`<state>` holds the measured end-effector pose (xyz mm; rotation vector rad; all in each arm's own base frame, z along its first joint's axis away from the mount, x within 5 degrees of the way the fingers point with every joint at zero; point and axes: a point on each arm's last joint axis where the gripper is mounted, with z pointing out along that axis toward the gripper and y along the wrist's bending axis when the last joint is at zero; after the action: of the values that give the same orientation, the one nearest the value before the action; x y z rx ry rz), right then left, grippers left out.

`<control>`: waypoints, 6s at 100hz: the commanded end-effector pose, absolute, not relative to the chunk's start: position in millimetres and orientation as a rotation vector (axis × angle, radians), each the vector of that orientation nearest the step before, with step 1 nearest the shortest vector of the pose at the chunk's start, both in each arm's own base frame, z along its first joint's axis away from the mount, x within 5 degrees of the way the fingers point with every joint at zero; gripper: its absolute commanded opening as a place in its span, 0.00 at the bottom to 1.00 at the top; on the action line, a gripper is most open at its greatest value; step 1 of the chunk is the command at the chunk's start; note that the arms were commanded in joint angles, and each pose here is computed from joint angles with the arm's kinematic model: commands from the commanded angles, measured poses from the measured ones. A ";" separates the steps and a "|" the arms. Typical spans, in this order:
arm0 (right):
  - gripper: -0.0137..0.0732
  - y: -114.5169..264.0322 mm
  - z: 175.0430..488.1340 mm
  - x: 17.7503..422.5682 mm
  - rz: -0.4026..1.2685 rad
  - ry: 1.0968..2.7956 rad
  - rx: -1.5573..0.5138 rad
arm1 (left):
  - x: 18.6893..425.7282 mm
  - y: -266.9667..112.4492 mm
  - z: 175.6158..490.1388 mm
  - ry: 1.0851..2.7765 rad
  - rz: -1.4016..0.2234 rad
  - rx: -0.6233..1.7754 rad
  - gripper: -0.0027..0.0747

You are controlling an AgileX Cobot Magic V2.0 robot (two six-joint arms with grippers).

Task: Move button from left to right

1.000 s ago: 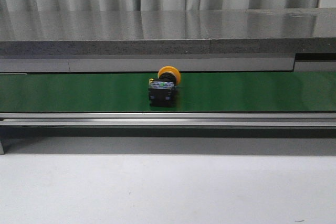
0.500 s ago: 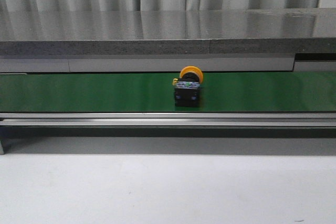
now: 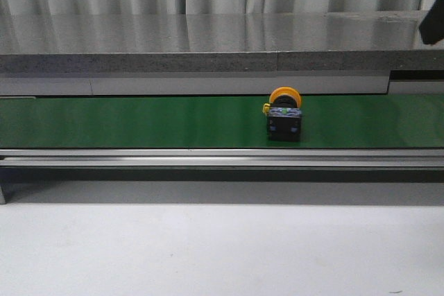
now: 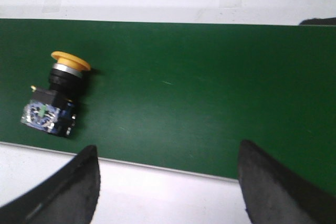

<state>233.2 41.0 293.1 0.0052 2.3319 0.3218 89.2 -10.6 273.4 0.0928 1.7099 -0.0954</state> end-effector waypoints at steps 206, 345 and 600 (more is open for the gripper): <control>0.43 56.6 320.0 329.0 0.150 2.518 -0.283 | 89.8 -10.8 290.3 1.600 -0.110 0.078 0.04; 0.43 -189.9 237.3 342.7 -0.107 2.759 0.078 | 89.8 -10.8 290.3 1.600 -0.110 0.078 0.04; 0.70 10.5 309.8 93.4 -0.005 1.630 -0.193 | 89.8 -10.8 290.3 1.600 -0.110 0.078 0.04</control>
<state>105.0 11.8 300.0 -0.2132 1.7226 0.0014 89.2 -10.6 273.2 0.0928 1.7104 -0.0954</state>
